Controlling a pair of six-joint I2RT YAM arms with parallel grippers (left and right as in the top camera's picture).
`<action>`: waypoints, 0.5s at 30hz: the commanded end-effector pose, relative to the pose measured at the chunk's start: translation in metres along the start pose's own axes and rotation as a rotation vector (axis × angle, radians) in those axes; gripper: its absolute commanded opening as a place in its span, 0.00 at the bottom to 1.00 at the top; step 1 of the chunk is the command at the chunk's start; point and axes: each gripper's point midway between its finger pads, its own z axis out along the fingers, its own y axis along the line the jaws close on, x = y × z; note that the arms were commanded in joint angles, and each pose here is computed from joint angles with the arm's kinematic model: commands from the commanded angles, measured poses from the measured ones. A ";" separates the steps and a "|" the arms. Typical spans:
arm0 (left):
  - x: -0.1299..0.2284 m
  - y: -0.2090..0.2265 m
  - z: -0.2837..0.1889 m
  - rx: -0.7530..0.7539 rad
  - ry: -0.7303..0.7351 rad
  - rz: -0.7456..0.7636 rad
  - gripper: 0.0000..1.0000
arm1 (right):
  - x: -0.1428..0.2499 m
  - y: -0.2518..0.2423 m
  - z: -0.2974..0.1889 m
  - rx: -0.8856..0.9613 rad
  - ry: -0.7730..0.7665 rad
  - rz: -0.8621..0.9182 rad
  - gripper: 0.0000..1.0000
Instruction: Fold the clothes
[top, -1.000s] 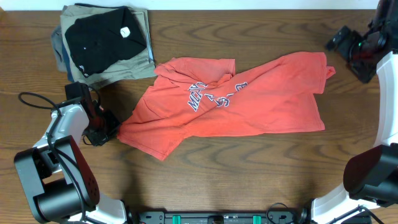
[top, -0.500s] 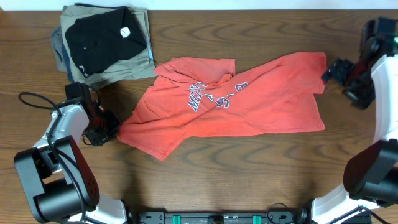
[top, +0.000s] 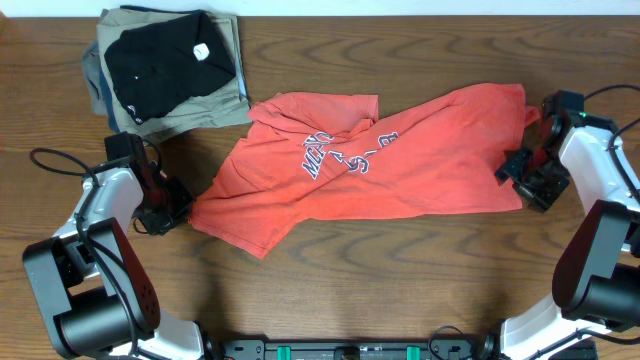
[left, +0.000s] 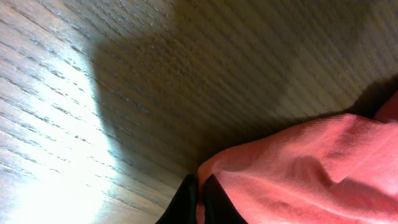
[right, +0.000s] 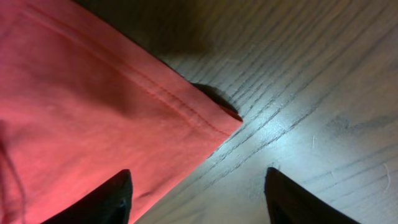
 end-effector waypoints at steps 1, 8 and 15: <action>0.003 0.001 -0.002 -0.004 -0.002 0.021 0.06 | 0.006 -0.009 0.009 0.045 0.006 0.014 0.62; 0.004 0.001 -0.002 -0.005 -0.001 0.020 0.06 | 0.007 -0.031 0.026 0.129 -0.029 0.076 0.69; 0.004 0.001 -0.002 -0.005 0.000 0.020 0.06 | 0.006 -0.021 0.041 0.026 -0.021 -0.007 0.68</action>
